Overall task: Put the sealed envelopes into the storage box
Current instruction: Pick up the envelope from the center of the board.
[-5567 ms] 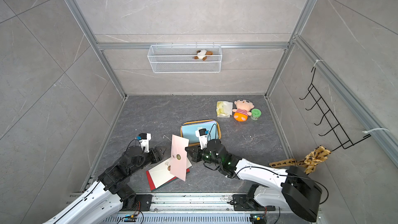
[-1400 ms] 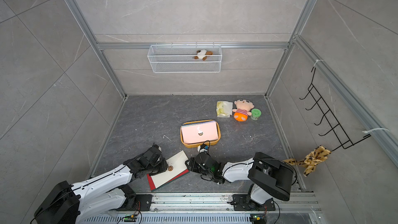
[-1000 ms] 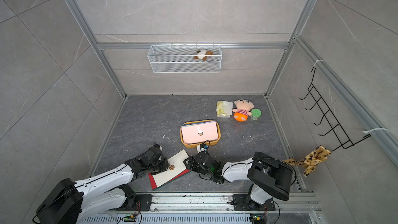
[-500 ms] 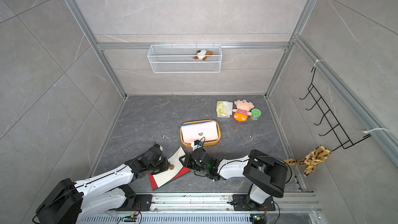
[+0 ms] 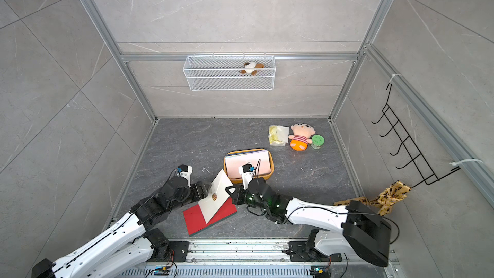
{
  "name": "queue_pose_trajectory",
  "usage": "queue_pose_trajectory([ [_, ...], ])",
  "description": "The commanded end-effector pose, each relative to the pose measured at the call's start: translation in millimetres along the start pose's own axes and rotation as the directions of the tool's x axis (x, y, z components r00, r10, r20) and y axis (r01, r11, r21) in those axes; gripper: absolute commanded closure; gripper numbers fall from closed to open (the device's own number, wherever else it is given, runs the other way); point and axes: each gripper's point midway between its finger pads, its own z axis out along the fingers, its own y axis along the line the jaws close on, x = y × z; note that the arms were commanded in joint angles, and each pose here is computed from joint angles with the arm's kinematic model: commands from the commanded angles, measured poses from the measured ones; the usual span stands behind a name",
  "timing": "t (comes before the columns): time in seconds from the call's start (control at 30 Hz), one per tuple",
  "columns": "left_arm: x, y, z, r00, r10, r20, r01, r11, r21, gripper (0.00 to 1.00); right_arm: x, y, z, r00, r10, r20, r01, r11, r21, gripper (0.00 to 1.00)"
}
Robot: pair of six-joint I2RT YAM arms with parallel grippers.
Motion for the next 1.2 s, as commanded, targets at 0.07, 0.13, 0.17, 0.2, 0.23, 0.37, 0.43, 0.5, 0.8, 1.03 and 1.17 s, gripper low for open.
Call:
queue_pose_trajectory([
  [0.07,-35.6,-43.2,-23.6,0.957,0.274,0.095,-0.283,0.955,0.089,0.26,-31.6,16.6,-35.0,0.987,-0.162,-0.022,0.159,0.981,-0.111,1.0],
  [0.13,-39.0,-66.9,-30.7,0.923,0.372,0.103,-0.385,0.908,0.167,0.26,-38.9,23.8,-48.1,0.984,-0.175,-0.029,0.168,0.97,-0.177,1.0],
  [0.17,-38.0,-80.3,-35.3,0.898,0.426,0.109,-0.439,0.871,0.22,0.25,-41.3,26.5,-54.8,0.982,-0.189,-0.032,0.179,0.963,-0.201,1.0],
  [0.2,-36.9,-91.8,-39.5,0.876,0.468,0.119,-0.482,0.834,0.268,0.25,-43.2,29.1,-61.5,0.978,-0.205,-0.034,0.193,0.956,-0.222,1.0],
  [0.23,-35.2,-101.0,-42.9,0.858,0.497,0.129,-0.511,0.803,0.308,0.25,-44.2,31.2,-66.7,0.975,-0.22,-0.039,0.205,0.95,-0.236,1.0],
  [0.37,-29.5,-126.5,-48.4,0.811,0.571,0.13,-0.567,0.712,0.415,0.25,-45.0,41.8,-85.7,0.962,-0.266,-0.062,0.236,0.923,-0.304,1.0],
  [0.43,-22.5,-134.9,-48.0,0.796,0.597,0.106,-0.57,0.677,0.466,0.26,-42.8,47.3,-92.4,0.956,-0.282,-0.073,0.242,0.909,-0.34,1.0],
  [0.5,-15.9,-140.1,-47.1,0.782,0.619,0.08,-0.566,0.65,0.506,0.27,-42.1,50.5,-97.3,0.954,-0.289,-0.077,0.242,0.898,-0.367,1.0],
  [0.8,6.8,-157.0,-60.0,0.777,0.629,0.023,-0.483,0.573,0.662,0.45,-47.6,50.5,-107.8,0.959,-0.271,-0.08,0.216,0.886,-0.411,1.0],
  [1.03,19.3,-159.1,-59.5,0.791,0.61,-0.038,-0.405,0.57,0.715,0.71,-51.3,42.7,-109.8,0.968,-0.239,-0.076,0.187,0.889,-0.417,1.0],
  [1.17,21.1,-159.6,-60.7,0.804,0.593,-0.044,-0.382,0.571,0.726,0.75,-52.0,37.4,-110.0,0.97,-0.23,-0.08,0.179,0.896,-0.406,1.0],
])
